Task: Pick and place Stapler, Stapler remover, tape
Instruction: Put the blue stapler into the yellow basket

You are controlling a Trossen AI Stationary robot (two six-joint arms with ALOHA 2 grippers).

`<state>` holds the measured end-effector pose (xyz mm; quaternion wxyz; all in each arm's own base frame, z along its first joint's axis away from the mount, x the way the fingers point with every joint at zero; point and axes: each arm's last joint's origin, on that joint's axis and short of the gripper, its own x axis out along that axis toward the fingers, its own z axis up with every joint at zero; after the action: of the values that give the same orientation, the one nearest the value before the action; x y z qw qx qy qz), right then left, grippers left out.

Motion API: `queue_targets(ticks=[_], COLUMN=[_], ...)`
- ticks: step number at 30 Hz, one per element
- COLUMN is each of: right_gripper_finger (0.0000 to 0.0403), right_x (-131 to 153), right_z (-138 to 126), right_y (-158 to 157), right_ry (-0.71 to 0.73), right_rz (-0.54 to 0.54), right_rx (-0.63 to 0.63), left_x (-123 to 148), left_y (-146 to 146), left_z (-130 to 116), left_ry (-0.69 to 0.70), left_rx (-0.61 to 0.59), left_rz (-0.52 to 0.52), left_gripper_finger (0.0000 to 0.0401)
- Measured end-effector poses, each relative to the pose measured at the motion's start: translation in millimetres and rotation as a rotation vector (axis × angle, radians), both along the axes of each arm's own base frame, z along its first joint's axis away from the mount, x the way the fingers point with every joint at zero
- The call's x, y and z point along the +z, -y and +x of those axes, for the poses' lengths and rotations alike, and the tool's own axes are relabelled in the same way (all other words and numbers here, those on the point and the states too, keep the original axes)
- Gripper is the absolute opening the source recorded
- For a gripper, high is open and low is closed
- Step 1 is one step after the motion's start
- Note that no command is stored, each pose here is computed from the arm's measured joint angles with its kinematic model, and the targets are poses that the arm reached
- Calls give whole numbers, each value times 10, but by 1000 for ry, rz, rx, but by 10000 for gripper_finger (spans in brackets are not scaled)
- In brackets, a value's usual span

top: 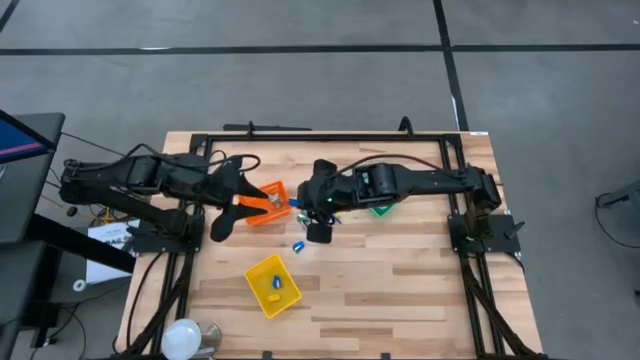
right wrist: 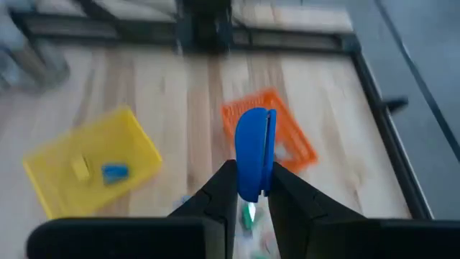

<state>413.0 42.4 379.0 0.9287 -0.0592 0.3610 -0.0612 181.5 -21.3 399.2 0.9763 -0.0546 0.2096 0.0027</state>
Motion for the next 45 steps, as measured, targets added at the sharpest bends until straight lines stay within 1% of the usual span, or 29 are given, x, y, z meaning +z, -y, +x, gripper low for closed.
queue_targets(ticks=[5,7,9,12,16,20,23,30,35,42,45], right_gripper_finger=[56,56,56,56,56,56,56,56,56,56,56], right_x=[204,236,265,298,290,285,280,247,213,202,201], right_z=[-52,-103,-113,-151,-166,-174,-181,-204,-233,-243,-244], right_y=[-23,-35,-35,-56,-91,-138,-168,-178,-174,-172,-172], right_ry=[117,111,126,128,113,109,103,60,13,-2,-4], right_rz=[10,7,11,29,28,30,30,56,58,57,57], right_rx=[25,31,33,58,67,79,87,120,116,116,116], left_x=[-12,-11,-27,-18,-36,-93,-136,-223,-253,-234,-257], left_y=[7,8,6,12,22,31,41,63,85,105,109], left_z=[53,101,120,181,271,352,428,602,650,712,736], left_ry=[1,14,6,29,38,8,-6,-23,-28,16,5], left_rx=[0,2,-5,-26,-37,-38,-41,-42,-49,-86,-89], left_rz=[0,0,22,73,116,124,132,135,136,135,134], left_gripper_finger=[168,171,177,191,223,252,260,255,240,219,213])
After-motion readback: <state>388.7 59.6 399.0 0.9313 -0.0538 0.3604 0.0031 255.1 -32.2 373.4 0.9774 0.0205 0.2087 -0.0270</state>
